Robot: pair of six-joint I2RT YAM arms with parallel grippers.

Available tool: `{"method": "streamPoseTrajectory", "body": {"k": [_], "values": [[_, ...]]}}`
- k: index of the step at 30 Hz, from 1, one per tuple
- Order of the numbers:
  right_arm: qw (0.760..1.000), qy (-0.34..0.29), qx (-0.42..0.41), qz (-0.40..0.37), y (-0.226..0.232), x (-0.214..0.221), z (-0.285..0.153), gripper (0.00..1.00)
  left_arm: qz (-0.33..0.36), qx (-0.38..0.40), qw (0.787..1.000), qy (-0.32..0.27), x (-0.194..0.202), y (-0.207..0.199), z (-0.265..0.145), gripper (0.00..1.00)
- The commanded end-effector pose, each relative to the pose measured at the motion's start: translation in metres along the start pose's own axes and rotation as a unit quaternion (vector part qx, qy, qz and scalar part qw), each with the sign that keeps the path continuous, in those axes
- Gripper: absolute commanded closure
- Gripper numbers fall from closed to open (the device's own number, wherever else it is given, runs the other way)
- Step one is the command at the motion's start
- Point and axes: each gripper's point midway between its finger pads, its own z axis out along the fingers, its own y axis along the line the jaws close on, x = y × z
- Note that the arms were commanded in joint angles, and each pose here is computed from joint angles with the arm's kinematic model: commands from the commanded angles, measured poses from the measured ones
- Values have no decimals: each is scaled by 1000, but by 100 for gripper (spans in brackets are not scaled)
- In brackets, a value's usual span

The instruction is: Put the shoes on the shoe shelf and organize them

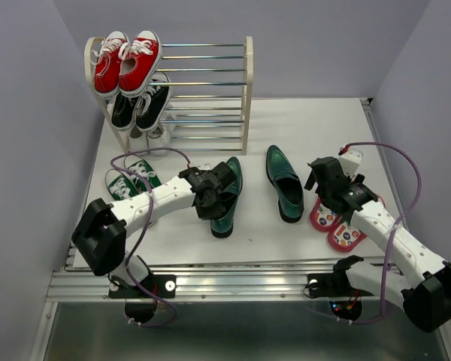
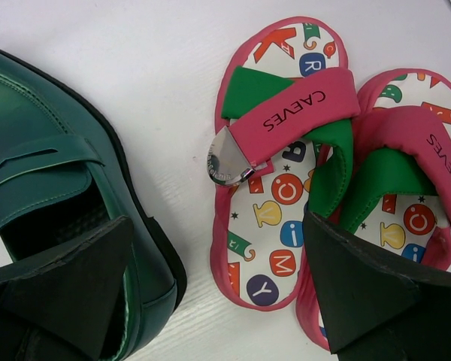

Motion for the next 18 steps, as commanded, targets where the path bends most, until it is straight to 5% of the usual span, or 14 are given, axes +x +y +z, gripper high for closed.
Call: {"method": "streamPoseTrajectory", "body": {"k": [1,11,18], "values": [[1000,-12,-4,8,4,-8,2,0,-16,21,996,-87,-39,-2,-39,100],[1000,-14,-4,6,5,-9,3,0,-29,69,982,-173,-72,-6,-57,100],[1000,-13,-1,2,4,-9,4,0,-34,45,982,-182,-91,4,-45,100]]}}
